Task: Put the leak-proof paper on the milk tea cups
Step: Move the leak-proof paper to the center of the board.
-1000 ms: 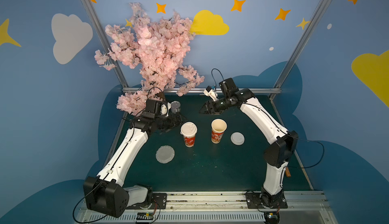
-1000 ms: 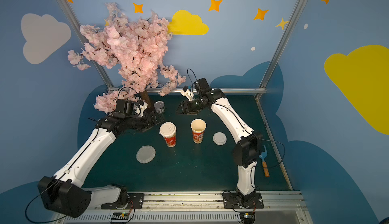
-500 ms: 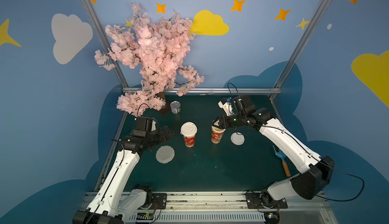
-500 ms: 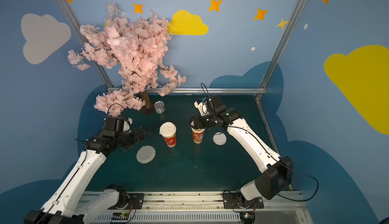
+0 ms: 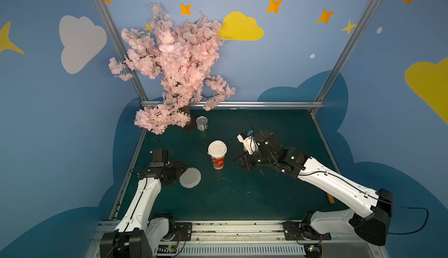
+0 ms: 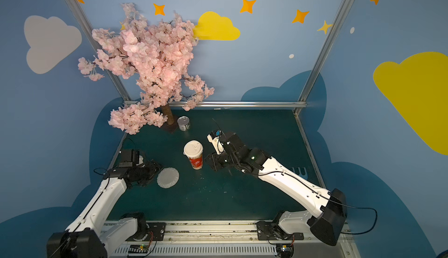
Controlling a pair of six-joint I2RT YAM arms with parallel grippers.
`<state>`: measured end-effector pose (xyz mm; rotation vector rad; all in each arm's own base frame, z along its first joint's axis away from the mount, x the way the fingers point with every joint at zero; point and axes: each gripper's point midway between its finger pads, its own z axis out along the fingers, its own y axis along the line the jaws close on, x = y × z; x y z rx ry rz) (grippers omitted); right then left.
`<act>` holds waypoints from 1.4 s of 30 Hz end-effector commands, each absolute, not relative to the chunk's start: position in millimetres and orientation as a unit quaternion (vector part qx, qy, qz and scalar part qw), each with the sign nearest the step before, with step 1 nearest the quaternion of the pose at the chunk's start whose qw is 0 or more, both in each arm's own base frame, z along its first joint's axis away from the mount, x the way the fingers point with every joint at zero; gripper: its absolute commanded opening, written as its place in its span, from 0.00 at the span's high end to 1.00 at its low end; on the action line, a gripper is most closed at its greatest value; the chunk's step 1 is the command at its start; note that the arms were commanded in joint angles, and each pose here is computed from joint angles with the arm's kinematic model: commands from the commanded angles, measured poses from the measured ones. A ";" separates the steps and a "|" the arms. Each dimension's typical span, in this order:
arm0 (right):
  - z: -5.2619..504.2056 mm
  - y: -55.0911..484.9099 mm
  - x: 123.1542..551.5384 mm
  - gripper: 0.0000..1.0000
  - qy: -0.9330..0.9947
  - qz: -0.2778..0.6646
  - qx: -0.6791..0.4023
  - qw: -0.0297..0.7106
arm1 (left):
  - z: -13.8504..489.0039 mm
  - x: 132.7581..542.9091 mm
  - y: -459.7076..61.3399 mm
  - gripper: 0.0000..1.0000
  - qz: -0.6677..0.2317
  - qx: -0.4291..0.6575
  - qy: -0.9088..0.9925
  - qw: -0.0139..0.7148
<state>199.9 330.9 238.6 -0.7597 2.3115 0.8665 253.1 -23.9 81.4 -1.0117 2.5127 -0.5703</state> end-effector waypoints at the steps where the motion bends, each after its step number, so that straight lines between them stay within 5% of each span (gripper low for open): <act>1: 236.1 338.3 194.4 0.61 0.854 0.323 -0.278 0.298 | 80.3 280.3 -19.2 0.23 -0.213 -0.351 0.886 0.218; 13: 191.6 336.6 163.9 0.60 0.864 0.307 -0.286 0.278 | 38.9 318.6 -9.8 0.18 -0.205 -0.363 0.891 0.177; 30: 172.3 315.0 169.3 0.60 0.892 0.269 -0.246 0.269 | 21.9 216.7 -78.8 0.21 -0.262 -0.352 0.893 0.103; 42: 141.8 321.1 167.8 0.60 0.910 0.272 -0.218 0.224 | 24.9 191.0 -154.6 0.24 -0.314 -0.282 0.901 0.105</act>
